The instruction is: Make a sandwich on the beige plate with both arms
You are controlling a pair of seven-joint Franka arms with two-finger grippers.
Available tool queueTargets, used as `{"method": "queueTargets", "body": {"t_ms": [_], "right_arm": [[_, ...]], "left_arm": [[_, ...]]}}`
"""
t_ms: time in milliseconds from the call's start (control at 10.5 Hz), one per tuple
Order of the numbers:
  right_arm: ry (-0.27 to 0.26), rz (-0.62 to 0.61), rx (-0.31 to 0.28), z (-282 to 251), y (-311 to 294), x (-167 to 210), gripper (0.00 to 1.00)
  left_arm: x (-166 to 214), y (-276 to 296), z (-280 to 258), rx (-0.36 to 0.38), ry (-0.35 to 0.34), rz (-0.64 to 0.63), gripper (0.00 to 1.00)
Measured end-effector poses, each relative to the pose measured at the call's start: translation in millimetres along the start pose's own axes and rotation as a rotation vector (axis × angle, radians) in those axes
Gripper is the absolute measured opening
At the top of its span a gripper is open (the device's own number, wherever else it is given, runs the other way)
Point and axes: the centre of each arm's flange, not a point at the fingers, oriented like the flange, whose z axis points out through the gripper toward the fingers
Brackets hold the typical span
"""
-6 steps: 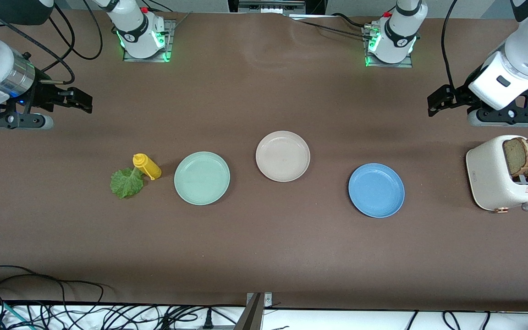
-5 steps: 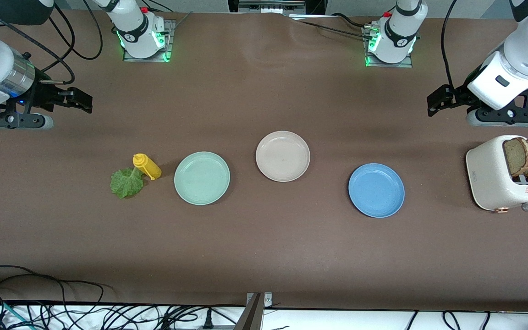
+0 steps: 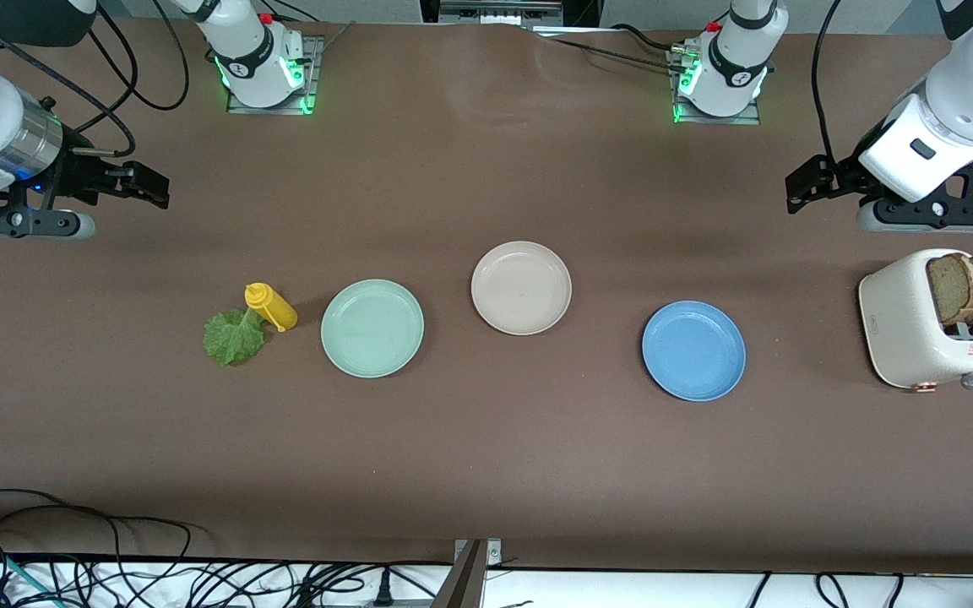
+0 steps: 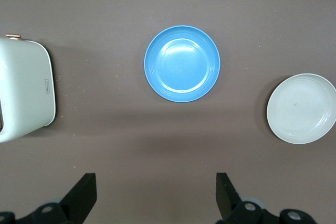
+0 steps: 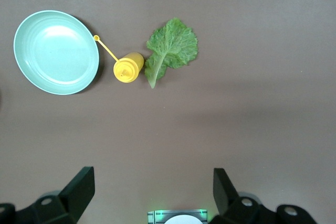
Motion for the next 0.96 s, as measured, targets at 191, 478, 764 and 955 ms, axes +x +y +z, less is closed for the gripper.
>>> {"method": "queueTargets", "body": {"t_ms": [191,478,764,955], "right_arm": [[0.002,0.001,0.001,-0.2,0.5,0.4,1.00],[0.003,0.007,0.002,0.2,3.5,1.3,1.00],[0.012,0.001,-0.006,-1.3,0.7,1.5,1.00],[0.008,-0.013,-0.017,-0.3,-6.5,0.6,1.00]], "left_arm": [[-0.4,2.3,0.0,0.003,0.000,0.005,1.00],[-1.1,6.3,0.1,0.014,0.001,0.014,1.00],[-1.1,6.5,0.1,0.014,0.001,0.014,1.00],[-1.0,5.9,0.1,0.014,0.001,0.013,1.00]]}}
